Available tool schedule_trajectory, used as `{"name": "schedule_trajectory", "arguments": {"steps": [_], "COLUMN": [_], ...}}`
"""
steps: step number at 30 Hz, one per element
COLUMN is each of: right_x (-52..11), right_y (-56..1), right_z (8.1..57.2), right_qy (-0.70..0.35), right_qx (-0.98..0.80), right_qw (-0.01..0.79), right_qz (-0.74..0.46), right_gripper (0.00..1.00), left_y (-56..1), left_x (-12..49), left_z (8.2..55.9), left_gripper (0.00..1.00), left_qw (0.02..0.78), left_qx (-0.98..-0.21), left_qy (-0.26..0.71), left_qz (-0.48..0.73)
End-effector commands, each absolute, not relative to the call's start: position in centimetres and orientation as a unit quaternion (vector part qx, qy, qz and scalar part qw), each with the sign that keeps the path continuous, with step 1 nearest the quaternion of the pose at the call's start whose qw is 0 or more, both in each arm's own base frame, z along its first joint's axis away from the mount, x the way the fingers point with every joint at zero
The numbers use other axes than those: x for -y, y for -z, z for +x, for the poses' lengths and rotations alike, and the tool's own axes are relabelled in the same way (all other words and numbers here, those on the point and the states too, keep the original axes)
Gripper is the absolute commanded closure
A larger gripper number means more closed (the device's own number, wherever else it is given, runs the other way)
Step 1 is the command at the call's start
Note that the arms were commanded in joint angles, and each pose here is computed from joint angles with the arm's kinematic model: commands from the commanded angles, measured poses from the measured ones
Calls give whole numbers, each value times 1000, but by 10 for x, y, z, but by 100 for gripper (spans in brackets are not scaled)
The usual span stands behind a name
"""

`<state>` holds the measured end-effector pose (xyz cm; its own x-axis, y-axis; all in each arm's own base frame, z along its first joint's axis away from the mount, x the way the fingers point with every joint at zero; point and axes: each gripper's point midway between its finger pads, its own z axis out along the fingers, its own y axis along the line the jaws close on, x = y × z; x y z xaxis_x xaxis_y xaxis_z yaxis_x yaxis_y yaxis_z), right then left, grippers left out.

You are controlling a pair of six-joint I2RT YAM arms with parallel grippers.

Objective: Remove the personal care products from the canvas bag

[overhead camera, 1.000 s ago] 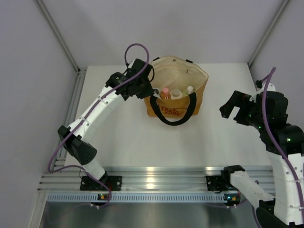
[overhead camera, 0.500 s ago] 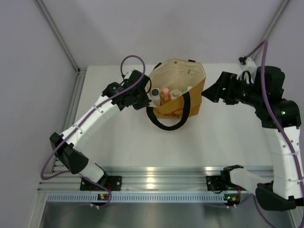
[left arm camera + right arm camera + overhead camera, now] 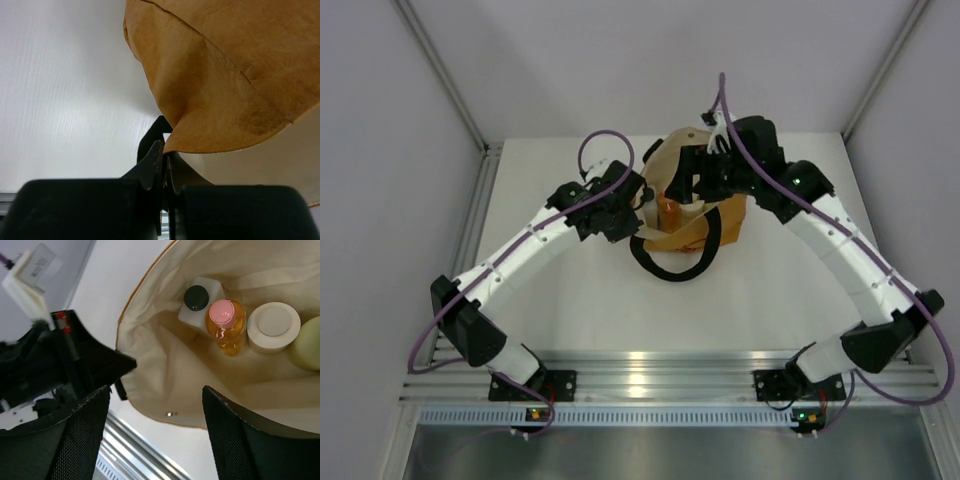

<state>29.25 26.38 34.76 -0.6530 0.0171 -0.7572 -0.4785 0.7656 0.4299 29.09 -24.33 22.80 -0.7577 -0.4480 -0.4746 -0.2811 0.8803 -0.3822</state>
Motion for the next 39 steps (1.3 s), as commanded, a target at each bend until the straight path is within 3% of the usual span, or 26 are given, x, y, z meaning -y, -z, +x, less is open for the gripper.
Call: {"name": "schedule_trajectory", "arguments": {"steps": [1,12,25,39], "right_x": [-279,-302,-303,-303], "right_y": [-351,-315,-274,-214], "right_z": [327,369,402,411], "right_qy": [-270,-190,-82,-68], "right_qx": [-843,-854,-866,-890], "right_qw": [451,463,470,424], "right_qz": [-115,-145,-151,-151], "right_gripper": [28,31,38,47], "left_y": [-213,-193,-209,-206], "left_x": [233,203,208,217], "left_z": [290,275,297,303], "left_gripper": [100,100,100,100], "left_qw": [285,292,316,307], "left_qx": [-927,-908,-897,-911], "left_qy": [112,84,88,83], "left_qz": [-216,-290,-298,-263]}}
